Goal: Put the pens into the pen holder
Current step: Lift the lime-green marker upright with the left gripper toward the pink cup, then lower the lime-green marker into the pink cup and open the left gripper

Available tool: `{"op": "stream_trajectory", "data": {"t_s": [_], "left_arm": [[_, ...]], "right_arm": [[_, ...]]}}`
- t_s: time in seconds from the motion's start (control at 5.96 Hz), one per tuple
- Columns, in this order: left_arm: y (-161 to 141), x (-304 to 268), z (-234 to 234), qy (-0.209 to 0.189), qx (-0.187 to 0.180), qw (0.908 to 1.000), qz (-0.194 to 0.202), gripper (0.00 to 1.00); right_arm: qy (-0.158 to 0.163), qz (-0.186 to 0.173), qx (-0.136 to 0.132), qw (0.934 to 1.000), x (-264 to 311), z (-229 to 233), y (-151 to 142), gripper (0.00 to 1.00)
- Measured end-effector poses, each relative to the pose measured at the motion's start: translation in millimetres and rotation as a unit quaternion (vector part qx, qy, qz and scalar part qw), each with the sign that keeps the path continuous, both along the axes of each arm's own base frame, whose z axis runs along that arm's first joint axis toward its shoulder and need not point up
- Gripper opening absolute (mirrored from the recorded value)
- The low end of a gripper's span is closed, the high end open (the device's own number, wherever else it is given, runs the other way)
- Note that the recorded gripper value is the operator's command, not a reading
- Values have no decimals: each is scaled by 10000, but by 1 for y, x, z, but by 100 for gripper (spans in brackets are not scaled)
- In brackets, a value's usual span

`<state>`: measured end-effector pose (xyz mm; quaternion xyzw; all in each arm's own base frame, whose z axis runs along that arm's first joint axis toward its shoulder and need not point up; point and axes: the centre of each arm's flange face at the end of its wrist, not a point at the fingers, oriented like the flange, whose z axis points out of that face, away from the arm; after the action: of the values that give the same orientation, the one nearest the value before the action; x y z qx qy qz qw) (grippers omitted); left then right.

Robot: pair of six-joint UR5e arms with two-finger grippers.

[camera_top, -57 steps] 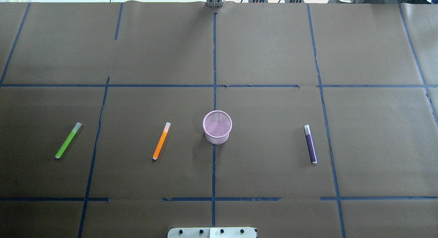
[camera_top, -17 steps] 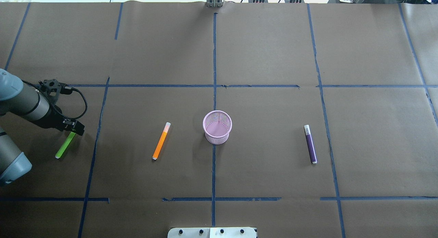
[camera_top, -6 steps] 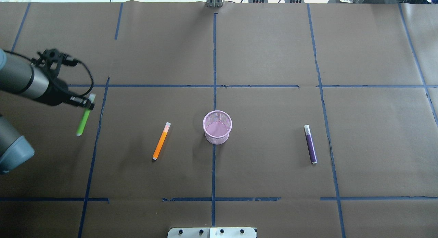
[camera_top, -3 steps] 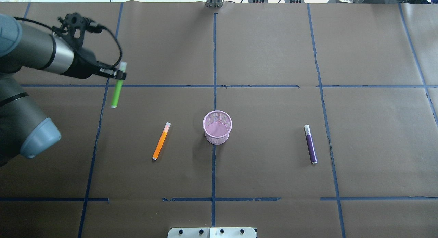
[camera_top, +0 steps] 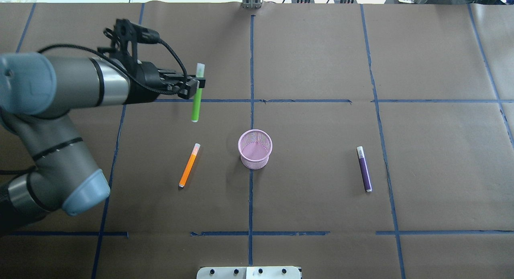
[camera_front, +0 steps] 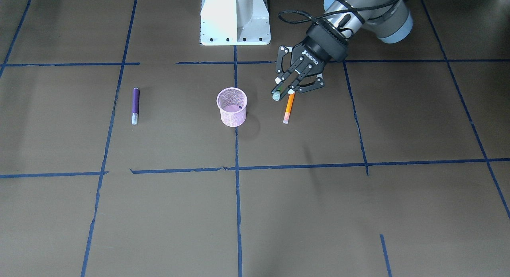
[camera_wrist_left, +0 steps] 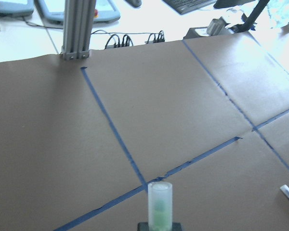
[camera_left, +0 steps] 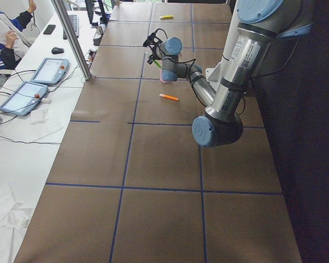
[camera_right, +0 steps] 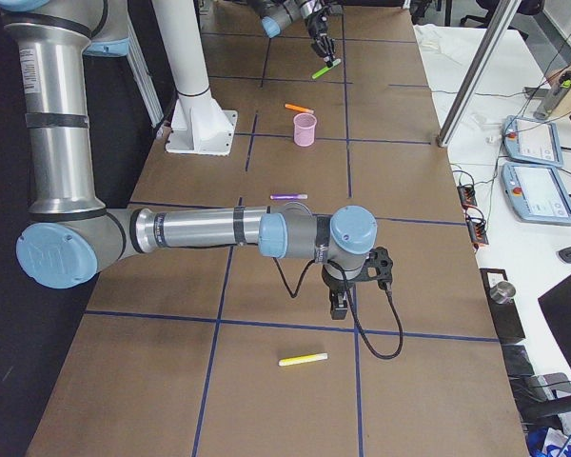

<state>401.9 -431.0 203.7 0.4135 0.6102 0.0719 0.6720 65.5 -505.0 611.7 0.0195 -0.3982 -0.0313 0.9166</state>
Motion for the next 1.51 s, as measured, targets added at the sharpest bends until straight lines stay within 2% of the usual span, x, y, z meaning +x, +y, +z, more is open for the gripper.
{"op": "stream_trajectory", "data": {"t_s": [0.34,0.67,1.01,1.51], "left_arm": [[35,58,11,816,310,9960,-180,0],[56,102,-3,1202,301,9916,-371,0],[55,113,1,1179,283,9917,-430,0],[28,117,14,993,252,9928,-628,0]], "right_arm": [[-7,2,0,10000,0,0,0,100],[-9,1,-4,10000,0,0,1,100],[-9,5,1,10000,0,-1,2,100],[-94,6,-6,10000,-1,-1,3,100]]}}
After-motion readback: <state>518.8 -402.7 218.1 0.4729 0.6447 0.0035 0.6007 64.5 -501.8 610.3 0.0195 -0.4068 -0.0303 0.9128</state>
